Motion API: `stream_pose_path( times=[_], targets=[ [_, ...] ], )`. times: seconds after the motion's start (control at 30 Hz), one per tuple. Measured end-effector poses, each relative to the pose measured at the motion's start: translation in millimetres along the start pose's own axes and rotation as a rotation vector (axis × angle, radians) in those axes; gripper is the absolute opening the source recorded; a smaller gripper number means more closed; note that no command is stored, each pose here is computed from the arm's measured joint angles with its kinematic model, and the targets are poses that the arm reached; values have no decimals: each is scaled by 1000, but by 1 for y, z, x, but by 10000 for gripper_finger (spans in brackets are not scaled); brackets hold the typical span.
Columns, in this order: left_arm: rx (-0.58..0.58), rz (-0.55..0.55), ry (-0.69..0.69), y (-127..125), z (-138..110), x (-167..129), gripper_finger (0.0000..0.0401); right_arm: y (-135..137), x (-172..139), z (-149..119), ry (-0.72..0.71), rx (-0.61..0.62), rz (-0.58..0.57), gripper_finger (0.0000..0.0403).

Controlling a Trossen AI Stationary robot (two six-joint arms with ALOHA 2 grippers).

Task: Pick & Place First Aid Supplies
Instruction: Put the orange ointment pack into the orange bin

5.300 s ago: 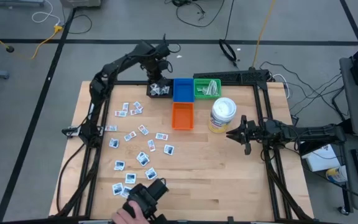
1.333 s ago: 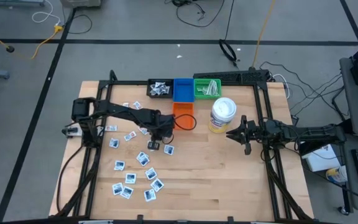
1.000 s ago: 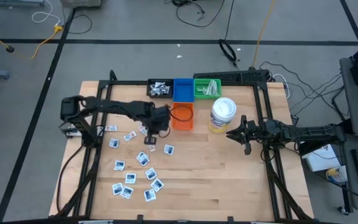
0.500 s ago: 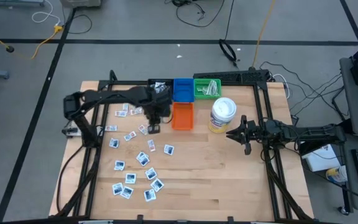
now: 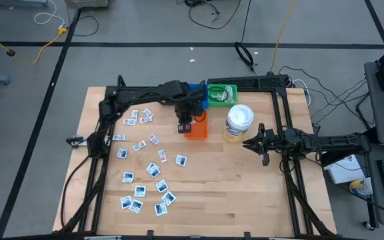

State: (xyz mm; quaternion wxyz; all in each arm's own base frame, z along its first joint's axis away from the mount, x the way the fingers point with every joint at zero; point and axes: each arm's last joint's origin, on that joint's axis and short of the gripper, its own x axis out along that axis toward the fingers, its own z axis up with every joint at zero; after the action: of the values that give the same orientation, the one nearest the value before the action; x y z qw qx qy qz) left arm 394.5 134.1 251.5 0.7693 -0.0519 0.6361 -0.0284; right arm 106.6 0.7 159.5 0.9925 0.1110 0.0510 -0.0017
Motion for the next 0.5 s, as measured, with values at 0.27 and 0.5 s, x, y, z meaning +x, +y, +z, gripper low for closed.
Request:
stream_pose_path(
  times=[0.27,0.5],
  targets=[
    [6,14,-40,8,14,29,1,0,0,0,0,0,0,59],
    [-37,16,-36,11,18,43,4,0,0,0,0,0,0,59]
  ],
)
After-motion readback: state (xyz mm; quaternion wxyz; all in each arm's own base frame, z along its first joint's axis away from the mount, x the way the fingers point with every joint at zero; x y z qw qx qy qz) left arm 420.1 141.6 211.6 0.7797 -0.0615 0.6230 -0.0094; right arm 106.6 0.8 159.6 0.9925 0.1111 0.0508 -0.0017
